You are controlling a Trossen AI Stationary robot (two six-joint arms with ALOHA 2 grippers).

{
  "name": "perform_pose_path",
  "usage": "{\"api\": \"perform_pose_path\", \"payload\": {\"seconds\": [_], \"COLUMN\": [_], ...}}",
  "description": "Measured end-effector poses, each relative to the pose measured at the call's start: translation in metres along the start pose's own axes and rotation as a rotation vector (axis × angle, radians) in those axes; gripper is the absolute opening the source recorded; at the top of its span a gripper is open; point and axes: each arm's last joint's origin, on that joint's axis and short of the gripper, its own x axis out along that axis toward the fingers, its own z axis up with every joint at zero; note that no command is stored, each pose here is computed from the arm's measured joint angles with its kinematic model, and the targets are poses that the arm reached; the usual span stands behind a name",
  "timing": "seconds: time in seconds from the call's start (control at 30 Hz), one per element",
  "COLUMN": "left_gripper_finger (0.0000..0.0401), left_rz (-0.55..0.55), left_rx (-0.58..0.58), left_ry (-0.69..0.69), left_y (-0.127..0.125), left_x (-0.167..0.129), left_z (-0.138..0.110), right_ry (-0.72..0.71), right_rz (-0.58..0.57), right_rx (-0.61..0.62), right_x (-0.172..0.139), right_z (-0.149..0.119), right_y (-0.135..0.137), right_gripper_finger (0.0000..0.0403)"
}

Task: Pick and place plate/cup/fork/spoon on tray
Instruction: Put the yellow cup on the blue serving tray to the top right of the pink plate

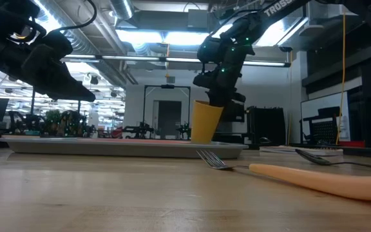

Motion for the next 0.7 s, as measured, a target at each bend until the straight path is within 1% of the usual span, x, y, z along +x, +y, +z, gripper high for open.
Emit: {"api": "perform_pose_path", "payload": {"seconds": [0.13,0.27,0.47,0.7], "left_gripper_finger": [0.0066,0.0066,0.0066,0.0066], "left_rz": [0.000,0.000,0.000,0.000], "left_rx": [0.001,0.002,0.003,0.003], "left_ry": [0.000,0.000,0.000,0.000], "left_y": [0.0000,0.0000,0.0000,0.0000], "left_x": [0.0000,0.0000,0.0000,0.0000], "left_z": [0.0000,0.0000,0.0000,0.0000], "right_ry": [-0.001,0.004,0.004,0.007], "right_rz": [-0.002,-0.003,-0.028,-0.031], "right_rx": [-0.014,0.013,0.017,0.018], "right_x": [0.0000,0.0000,0.0000,0.0000], "right_z": [0.0001,-0.0004,-0.0009,-0.0014], "right_y": [-0.0002,-0.0003,-0.0011,-0.0004], "right_gripper_finger": [0.0032,0.0032,0.0032,0.0032]}}
